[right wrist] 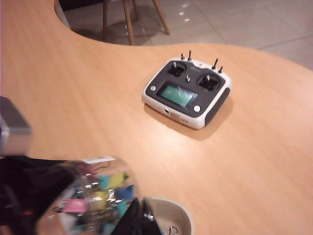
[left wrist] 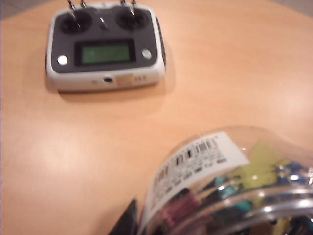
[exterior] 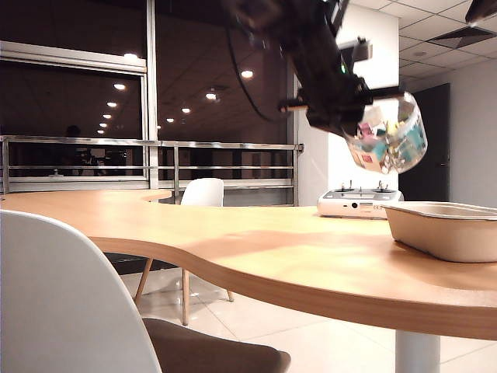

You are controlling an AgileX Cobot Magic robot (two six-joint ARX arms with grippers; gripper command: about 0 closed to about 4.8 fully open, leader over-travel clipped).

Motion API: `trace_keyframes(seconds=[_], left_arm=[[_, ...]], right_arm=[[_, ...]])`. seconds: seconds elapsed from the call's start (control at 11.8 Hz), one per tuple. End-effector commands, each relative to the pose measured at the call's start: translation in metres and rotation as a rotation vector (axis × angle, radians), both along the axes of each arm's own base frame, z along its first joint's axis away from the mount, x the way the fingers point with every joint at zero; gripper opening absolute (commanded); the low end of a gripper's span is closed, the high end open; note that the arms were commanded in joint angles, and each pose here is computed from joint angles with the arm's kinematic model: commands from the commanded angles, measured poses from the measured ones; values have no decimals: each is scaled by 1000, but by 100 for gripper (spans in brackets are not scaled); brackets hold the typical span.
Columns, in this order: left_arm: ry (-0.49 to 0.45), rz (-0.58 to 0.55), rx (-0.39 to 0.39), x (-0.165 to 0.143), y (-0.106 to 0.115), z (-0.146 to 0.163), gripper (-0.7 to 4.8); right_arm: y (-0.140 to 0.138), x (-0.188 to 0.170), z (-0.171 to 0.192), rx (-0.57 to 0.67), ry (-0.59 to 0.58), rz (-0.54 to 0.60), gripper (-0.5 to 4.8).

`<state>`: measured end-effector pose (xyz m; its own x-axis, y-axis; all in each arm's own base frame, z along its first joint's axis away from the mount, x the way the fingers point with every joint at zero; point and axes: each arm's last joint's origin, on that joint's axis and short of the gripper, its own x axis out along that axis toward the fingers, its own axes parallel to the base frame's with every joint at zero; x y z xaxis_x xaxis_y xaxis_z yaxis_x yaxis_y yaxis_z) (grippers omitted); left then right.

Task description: Pick up the box filled with clips, pour some clips from it into the rectangular paper box, and then put the clip box back on the table.

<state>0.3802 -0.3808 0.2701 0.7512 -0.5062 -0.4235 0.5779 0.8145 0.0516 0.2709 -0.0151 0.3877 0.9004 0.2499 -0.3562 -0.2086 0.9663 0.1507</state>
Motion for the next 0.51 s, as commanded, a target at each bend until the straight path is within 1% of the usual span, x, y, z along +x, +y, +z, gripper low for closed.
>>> trace_keyframes(seconds=[0.08, 0.34, 0.42, 0.51], left_arm=[[-193, -38, -151, 14, -24, -22, -6], [-258, -118, -244, 14, -44, -50, -6], [-311, -147, -304, 12, -52, -63, -6], [-358, -154, -332, 11, -56, -68, -6]], right_arm=[[-3, -11, 14, -11, -77, -15, -6], [-3, -12, 15, -11, -81, -17, -6], [-3, -12, 15, -11, -79, -17, -6], [-4, -12, 15, -10, -78, -18, -6]])
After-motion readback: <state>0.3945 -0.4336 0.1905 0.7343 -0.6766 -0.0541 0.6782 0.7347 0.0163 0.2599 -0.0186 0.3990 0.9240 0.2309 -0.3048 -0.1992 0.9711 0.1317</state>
